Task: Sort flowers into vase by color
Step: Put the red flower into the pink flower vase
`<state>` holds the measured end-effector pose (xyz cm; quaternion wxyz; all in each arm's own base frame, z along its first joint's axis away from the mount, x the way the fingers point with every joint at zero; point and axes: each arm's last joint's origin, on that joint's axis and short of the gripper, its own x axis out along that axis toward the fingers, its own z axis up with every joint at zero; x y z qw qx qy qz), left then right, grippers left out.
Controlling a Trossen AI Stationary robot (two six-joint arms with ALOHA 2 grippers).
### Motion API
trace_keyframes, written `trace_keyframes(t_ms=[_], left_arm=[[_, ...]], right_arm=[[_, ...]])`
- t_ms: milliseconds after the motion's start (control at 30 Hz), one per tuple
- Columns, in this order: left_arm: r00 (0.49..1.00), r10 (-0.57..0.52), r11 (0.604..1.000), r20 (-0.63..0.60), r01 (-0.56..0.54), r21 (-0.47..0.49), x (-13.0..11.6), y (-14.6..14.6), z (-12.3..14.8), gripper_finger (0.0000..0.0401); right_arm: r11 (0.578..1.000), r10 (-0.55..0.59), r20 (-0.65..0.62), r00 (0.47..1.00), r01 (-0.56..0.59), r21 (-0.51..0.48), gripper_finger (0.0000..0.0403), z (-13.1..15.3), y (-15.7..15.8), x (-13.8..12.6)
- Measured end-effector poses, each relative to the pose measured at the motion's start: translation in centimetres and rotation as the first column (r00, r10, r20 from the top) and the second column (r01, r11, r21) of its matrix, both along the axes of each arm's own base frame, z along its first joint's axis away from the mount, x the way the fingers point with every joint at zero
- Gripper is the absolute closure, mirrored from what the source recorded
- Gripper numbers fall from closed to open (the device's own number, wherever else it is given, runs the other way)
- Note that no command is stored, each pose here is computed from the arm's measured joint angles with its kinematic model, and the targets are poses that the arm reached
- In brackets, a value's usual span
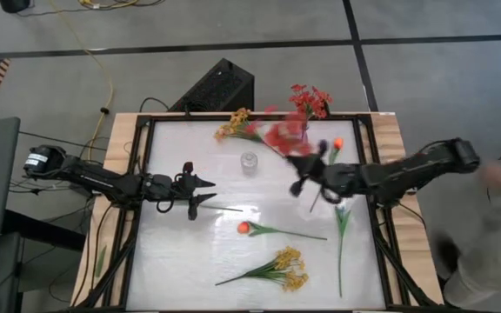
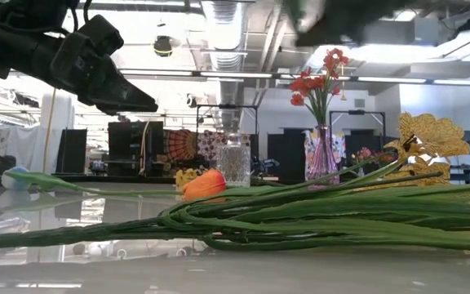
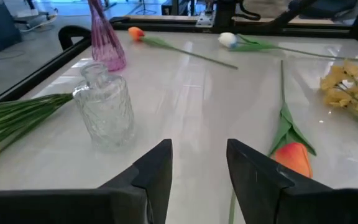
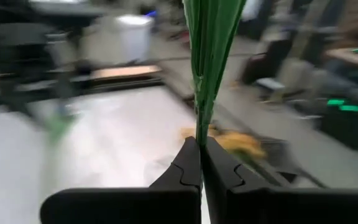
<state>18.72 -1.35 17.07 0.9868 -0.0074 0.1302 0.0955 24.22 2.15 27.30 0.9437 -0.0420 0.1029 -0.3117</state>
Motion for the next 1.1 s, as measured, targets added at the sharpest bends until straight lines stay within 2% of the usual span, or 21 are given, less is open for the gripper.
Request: trace_keyframes(t_ms=[67, 167, 433, 600, 733, 1100], left_arm=[[1.000, 0.001, 1.000, 0.004, -0.001, 0.001, 0.0, 0.0, 0.0, 0.0258], [1.000, 0.005, 1.000, 0.018, -0.005, 0.008, 0.1, 0.1, 0.2, 0.0258], [0.999, 0.026, 1.000, 0.043, -0.026, 0.008, 0.1, 0.4, 0.4, 0.0258], [0.999, 0.025, 1.000, 0.042, -0.026, 0.009, 0.1, 0.4, 0.4, 0.0258], [0.999, 0.022, 1.000, 0.033, -0.022, 0.020, 0.1, 0.4, 0.4, 0.0258], [1.000, 0.021, 1.000, 0.013, -0.022, 0.022, 0.1, 0.4, 0.2, 0.0258]], right_arm=[[0.996, -0.073, 0.040, 0.997, 0.075, -0.038, 0.0379, -1.1, -0.7, -1.9], [0.985, -0.124, 0.104, 0.987, 0.135, -0.107, 0.0379, -2.4, -2.1, -3.6], [0.928, -0.276, 0.264, 0.924, 0.327, -0.177, 0.0379, -4.2, -6.4, -5.1], [0.930, -0.261, 0.292, 0.920, 0.321, -0.182, 0.0379, -5.1, -8.6, -4.5], [0.917, -0.298, 0.272, 0.915, 0.354, -0.184, 0.0379, -6.1, -9.7, -4.0], [0.909, -0.300, 0.288, 0.909, 0.364, -0.201, 0.0379, -6.2, -9.8, -3.7]])
